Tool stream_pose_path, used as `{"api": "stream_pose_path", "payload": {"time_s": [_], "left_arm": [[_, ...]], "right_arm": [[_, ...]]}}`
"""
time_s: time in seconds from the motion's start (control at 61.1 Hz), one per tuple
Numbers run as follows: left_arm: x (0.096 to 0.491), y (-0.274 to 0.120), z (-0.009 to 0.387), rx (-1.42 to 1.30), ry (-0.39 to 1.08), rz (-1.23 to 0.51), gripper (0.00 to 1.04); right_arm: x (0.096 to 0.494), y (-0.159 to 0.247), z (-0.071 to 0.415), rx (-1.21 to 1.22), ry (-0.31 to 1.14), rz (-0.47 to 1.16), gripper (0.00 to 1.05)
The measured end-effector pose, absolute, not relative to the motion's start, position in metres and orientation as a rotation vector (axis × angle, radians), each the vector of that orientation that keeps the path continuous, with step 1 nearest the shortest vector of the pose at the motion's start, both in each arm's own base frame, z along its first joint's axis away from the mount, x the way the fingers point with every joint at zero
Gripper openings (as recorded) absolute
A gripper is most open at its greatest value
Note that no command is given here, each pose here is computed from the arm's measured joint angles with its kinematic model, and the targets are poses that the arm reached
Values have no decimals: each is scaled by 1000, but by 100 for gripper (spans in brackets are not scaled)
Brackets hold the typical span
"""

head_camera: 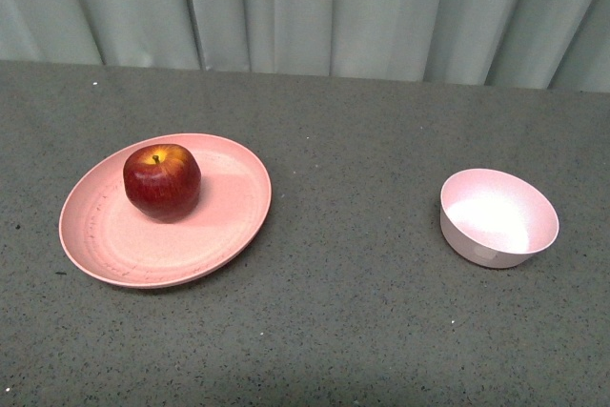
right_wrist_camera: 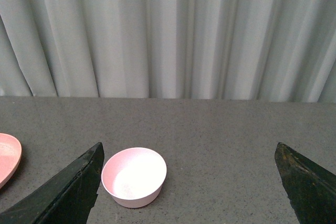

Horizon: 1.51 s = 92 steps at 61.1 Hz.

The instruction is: Move apple from plate to bowl

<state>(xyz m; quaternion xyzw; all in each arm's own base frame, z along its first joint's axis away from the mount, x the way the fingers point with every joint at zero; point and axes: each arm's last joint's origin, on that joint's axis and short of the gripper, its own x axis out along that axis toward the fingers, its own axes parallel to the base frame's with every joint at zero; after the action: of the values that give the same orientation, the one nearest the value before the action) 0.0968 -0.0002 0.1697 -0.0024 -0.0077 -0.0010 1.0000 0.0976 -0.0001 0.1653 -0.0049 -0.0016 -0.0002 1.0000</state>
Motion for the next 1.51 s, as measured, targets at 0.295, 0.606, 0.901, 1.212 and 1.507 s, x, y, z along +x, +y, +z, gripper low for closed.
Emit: {"api": "stream_pose_path", "payload": {"time_s": [0.295,0.606,0.901,1.212,1.507], "left_arm": [[97,0,170,-5,-15,-2,98],[97,0,170,-5,-15,-2,98],[97,0,170,-5,-15,-2,98],[97,0,170,-5,-16,-2,98],[97,0,170,-5,-16,-2,98]], "right_arm": [[98,0,165,-10,-3,0,95],[98,0,165,-10,-3,0,95],[98,0,165,-10,-3,0,95],[125,6,171,-158,127,72,95],[231,14,166,-247,437,266,95]]}}
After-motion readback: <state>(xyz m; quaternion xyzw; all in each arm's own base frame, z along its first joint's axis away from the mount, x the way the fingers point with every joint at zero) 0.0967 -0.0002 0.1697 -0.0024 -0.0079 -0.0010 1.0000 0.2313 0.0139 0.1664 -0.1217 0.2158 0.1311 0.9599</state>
